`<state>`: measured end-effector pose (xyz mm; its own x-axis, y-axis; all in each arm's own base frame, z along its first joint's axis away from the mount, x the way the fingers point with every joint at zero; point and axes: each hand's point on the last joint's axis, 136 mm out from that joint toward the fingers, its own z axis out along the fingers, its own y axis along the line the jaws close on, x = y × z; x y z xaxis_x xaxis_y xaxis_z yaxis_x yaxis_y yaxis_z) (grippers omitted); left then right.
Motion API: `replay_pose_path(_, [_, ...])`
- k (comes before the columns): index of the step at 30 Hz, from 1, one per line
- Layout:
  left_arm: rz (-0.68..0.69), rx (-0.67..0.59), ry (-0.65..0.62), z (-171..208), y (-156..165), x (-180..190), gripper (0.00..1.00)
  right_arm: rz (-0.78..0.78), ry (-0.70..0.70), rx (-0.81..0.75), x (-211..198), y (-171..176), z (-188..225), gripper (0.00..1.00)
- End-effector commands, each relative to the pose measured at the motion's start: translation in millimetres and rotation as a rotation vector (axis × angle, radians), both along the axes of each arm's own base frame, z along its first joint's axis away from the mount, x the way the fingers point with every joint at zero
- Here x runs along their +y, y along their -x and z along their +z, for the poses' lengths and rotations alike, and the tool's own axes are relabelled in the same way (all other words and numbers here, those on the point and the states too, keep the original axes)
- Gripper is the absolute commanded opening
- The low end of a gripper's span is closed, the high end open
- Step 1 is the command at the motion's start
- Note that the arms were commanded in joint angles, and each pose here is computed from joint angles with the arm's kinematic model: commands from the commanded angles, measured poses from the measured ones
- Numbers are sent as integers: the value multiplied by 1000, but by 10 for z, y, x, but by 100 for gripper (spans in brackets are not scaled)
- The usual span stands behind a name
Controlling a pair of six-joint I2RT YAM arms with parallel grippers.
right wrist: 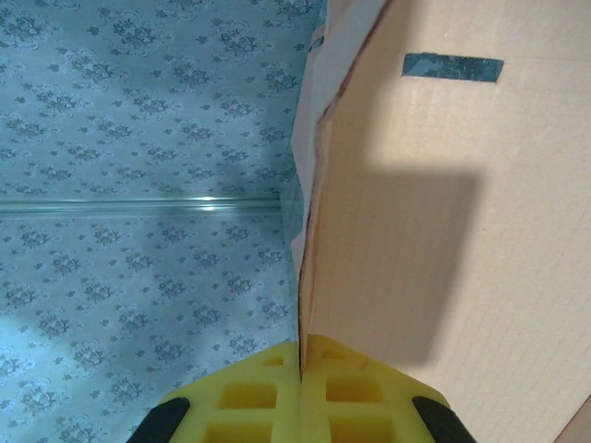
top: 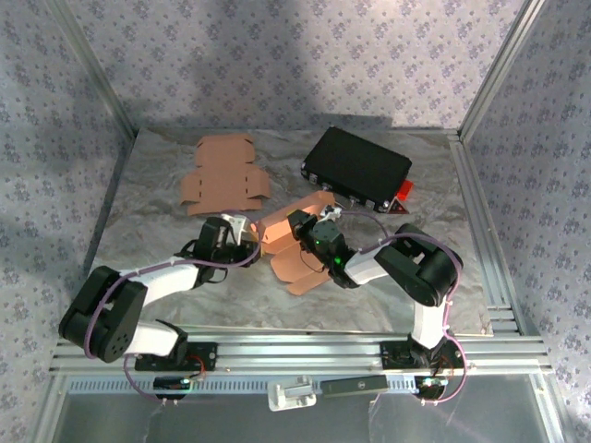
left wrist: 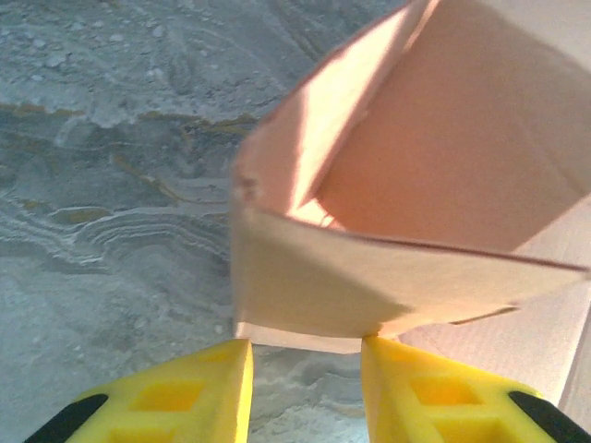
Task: Fold the paper box
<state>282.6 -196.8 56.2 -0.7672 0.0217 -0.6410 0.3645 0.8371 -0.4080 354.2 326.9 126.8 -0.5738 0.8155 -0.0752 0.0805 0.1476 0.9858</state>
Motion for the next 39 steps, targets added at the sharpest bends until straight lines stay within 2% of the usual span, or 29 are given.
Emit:
replay_pose_path(1, [-28,-98,32,274,-133,-118,35,7,-2,-17,2,-18,17,0])
replay_pose_path(8, [-57,-112,29,311,-130,-157,35,13,-6,-7,14,-24,5,0])
replay_pose_path(12, [-1,-139,-20,324,-105,11,35,13,-5,-2,-13,-35,4,0])
replay_pose_path(14, [36,-144,-33,352,-56,127,29,15,-5,6,-38,-55,-1,0])
replay_pose_path(16, [85,-174,-24,423,1,249,27,16,-9,11,-78,-83,16,0])
replay_pose_path(19, [138,-217,15,506,101,386,31,37,-7,18,-100,-115,39,0])
replay_pose_path(22, [170,-234,45,526,60,493,33,59,-9,26,-105,-126,60,0])
replay_pose_path(26, [61,-251,90,477,-87,343,38,86,-13,44,-171,-116,75,0])
replay_pose_path(27, [37,-236,90,440,-126,284,46,95,-11,50,-197,-119,80,0])
replay_pose_path(28, [16,-222,96,409,-159,228,49,108,-13,54,-207,-117,88,0])
replay_pose_path(33, [-108,-178,151,248,-254,-49,48,140,-16,63,-294,-94,106,0])
replay_pose_path(36, [-154,-203,182,269,-246,-182,48,144,-15,72,-332,-104,90,0])
replay_pose_path(39, [-199,-238,160,282,-218,-307,48,157,-22,85,-327,-116,76,0])
